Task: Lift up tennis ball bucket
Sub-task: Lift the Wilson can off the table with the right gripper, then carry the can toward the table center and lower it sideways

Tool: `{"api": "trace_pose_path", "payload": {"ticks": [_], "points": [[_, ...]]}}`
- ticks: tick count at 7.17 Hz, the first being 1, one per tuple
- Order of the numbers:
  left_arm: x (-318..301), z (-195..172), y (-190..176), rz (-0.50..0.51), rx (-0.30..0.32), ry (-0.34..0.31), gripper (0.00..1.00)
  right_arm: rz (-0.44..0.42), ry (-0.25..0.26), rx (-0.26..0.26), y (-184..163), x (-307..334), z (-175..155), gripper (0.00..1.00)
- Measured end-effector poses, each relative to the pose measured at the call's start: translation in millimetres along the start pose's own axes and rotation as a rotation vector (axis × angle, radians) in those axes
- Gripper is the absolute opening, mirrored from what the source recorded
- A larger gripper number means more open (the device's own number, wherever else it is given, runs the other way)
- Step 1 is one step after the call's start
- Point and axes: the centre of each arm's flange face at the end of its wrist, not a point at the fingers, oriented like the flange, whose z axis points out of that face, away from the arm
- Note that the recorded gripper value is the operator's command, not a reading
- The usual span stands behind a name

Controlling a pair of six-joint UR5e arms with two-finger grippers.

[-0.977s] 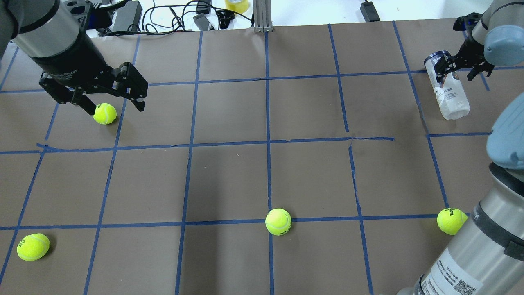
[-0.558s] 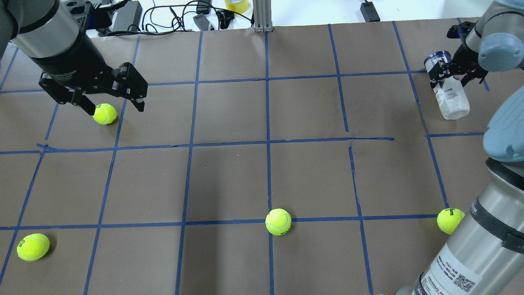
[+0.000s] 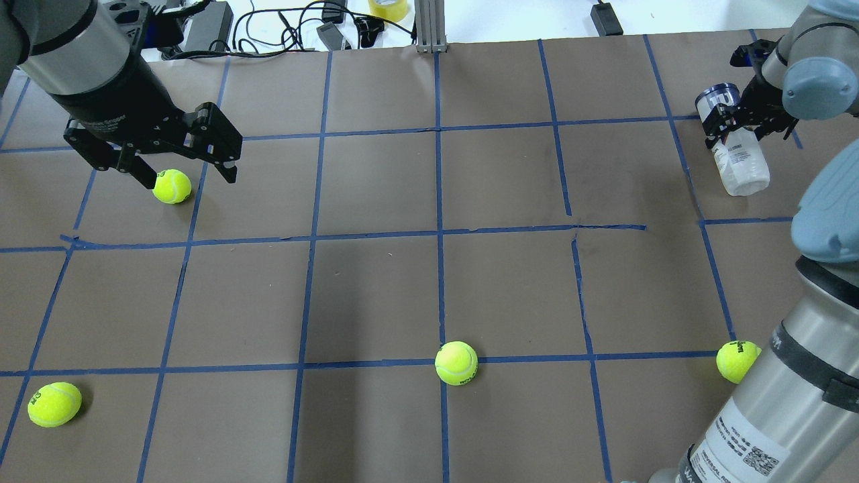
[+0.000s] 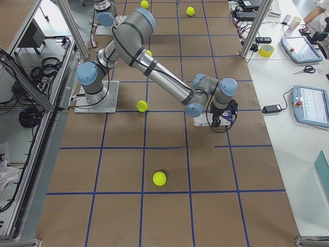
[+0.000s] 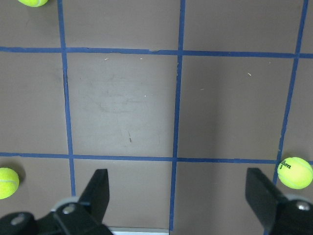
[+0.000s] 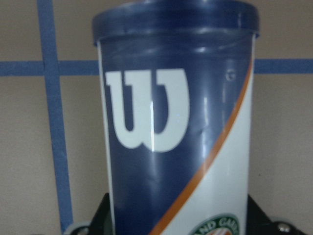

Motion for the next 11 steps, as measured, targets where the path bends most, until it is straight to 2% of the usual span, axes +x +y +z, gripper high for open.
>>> {"api": "trace_pose_path", "payload": {"ticks": [5,6,8,11], "points": [[0.1,0.0,0.0,0.0,0.0,0.001,1.0,-0.018,0.015,0.036,1.8,-9.5,-35.9,0.67],[0.0,0.0,0.0,0.0,0.0,0.001,1.0,-0.043,0.022,0.053,1.2,-25.7,-54.8,0.73],[-0.4,-0.2,-0.3,-0.001,0.002,0.002,1.0,-0.145,0.03,0.074,-1.4,-95.5,-92.7,0.74],[-13.3,-1.3,-4.2,-0.01,0.008,0.01,1.0,-0.314,0.048,0.106,2.5,-217.6,-124.3,0.74]]}}
